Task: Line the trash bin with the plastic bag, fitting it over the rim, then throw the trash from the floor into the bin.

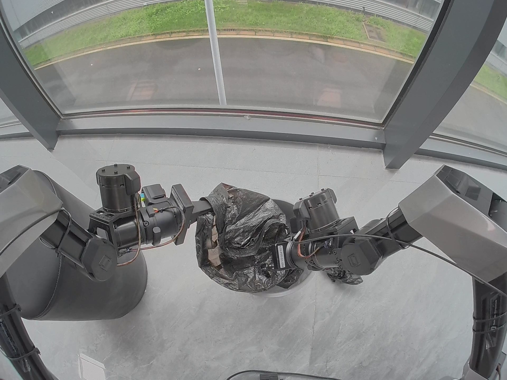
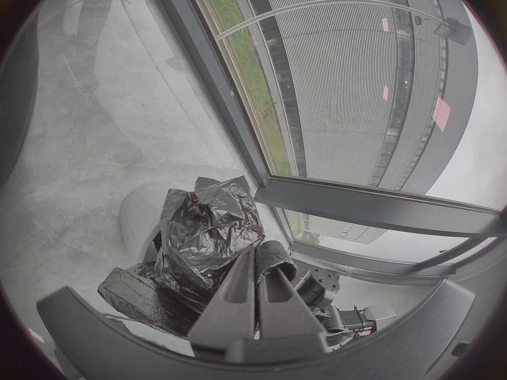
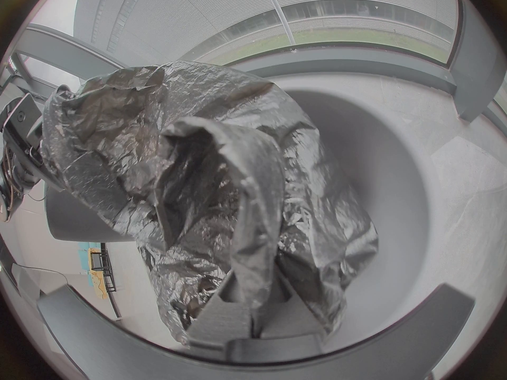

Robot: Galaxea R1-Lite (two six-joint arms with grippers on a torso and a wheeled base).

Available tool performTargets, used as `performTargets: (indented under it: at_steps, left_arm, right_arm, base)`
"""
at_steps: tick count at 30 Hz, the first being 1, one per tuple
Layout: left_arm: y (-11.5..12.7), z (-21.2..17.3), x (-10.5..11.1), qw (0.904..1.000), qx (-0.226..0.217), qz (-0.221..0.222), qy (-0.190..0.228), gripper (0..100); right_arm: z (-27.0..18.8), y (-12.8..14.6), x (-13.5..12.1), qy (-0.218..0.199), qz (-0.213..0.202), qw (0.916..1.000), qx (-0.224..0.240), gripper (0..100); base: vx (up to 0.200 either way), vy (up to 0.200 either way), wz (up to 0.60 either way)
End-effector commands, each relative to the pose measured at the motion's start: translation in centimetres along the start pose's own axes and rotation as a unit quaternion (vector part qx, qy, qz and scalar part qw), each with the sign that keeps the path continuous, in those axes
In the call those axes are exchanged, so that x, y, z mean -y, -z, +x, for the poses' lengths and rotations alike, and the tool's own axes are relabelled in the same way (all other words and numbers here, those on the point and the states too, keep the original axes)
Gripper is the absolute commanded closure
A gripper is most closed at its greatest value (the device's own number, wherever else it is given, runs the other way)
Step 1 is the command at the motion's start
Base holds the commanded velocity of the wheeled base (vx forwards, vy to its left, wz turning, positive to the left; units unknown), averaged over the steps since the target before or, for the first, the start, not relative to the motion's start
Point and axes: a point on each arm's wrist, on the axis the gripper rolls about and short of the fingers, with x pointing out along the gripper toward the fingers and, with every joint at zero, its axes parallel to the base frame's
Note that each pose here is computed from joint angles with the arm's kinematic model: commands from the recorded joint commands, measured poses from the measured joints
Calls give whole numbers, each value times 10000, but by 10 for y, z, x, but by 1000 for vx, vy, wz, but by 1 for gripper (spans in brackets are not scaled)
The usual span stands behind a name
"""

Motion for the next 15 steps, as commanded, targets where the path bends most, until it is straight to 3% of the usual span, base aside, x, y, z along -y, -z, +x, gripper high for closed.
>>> performTargets:
  at_steps: [1,7,15]
  left_arm:
    - [13,1,-2,9998,-169,-55,-71,100]
    - [24,4,-8,9994,-312,-70,-166,100]
    - [44,17,-10,9917,-29,1160,-561,100]
  right_arm:
    - [-43,5,-8,-80,-7,9999,102,100]
    - [-67,24,-1,-97,-17,9991,412,100]
    - [-71,39,15,81,92,9994,324,100]
  base:
    - [0,0,0]
    - [0,0,0]
    - [0,0,0]
